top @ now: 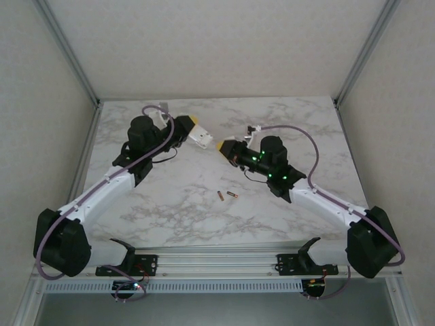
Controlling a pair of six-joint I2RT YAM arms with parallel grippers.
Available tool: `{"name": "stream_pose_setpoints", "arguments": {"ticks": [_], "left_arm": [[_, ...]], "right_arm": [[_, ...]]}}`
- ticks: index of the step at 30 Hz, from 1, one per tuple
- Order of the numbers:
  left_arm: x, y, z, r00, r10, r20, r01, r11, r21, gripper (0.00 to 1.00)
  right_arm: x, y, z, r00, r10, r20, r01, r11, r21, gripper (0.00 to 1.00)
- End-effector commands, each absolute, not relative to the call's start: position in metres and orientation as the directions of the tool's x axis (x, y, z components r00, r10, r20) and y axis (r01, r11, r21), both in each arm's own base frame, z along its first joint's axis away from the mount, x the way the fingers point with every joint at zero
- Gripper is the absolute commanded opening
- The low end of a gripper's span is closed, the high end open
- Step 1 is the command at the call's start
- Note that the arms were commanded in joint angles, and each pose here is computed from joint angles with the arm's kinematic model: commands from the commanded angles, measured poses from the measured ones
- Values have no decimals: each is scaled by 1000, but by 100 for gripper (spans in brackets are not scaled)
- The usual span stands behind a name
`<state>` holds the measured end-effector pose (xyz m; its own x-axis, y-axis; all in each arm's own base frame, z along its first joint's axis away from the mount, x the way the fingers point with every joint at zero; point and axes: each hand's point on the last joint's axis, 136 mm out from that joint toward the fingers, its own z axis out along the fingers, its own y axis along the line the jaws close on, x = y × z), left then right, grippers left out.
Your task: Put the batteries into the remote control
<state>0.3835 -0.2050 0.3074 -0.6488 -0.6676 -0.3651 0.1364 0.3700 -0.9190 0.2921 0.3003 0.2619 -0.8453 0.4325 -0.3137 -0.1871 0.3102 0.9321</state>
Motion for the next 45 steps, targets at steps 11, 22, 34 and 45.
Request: {"name": "stream_pose_setpoints", "arguments": {"ticks": [11,22,34,45], "left_arm": [[385,-179,204,-610,-730,-308,-42,417,-908,0],[383,-199,161,-613,-720,-325,-68,458,-886,0],[367,-207,197,-552,-747,-370,13,437,-900,0],[341,-215,248,-555,-766,-324,105,322,-941,0]], "right_arm": [[284,225,203,-817,301,-491,-173,685,708,22],[304,199,75,-910,280,-305,59,816,575,27],[275,259,230,-358,-183,-916,-690,713,127,99],[273,358,253,-177,-422,-889,-928,373,7,99]]}}
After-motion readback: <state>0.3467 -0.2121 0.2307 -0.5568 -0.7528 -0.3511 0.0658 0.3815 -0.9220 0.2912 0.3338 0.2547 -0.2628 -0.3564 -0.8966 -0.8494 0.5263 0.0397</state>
